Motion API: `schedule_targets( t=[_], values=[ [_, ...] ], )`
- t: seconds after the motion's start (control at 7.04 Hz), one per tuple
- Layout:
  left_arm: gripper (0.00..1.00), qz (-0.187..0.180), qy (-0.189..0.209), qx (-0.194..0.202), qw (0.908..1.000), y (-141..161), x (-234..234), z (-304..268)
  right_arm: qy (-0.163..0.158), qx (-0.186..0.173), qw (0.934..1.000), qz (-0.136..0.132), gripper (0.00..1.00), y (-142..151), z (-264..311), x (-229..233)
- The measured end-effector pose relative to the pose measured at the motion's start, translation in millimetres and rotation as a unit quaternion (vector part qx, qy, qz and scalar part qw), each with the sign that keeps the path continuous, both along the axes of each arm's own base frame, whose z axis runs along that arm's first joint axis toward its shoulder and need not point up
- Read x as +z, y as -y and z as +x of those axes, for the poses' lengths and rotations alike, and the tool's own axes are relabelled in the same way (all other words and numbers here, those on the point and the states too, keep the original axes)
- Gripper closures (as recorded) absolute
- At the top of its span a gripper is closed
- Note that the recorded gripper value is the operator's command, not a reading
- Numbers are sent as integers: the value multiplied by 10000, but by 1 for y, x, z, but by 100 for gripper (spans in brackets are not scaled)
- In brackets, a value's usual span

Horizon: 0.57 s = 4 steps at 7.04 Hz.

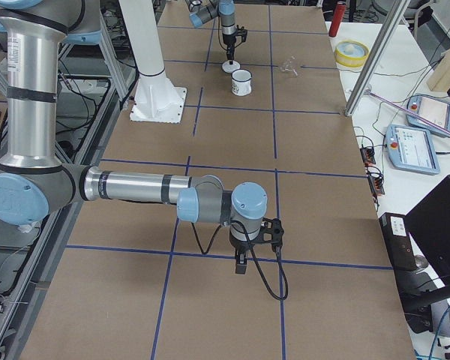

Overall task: Remove funnel from cup
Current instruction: 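Move the left gripper to the round white lid and grasp it, then lift the white lid and carry it over the mug with the left gripper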

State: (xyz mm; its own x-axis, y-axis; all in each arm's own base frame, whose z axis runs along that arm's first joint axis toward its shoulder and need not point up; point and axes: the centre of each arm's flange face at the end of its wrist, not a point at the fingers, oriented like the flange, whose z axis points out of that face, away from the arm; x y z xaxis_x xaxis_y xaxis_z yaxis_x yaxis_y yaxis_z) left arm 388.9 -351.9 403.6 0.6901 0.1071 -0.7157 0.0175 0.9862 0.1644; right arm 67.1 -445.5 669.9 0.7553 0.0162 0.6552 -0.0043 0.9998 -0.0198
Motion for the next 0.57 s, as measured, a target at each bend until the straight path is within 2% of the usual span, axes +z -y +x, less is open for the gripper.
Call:
schedule_targets(
  t=[0.57],
  values=[
    [100,58,128,-18,9999,-3,-67,-47,0,0,10000,-1,0,0,0,0]
  ],
)
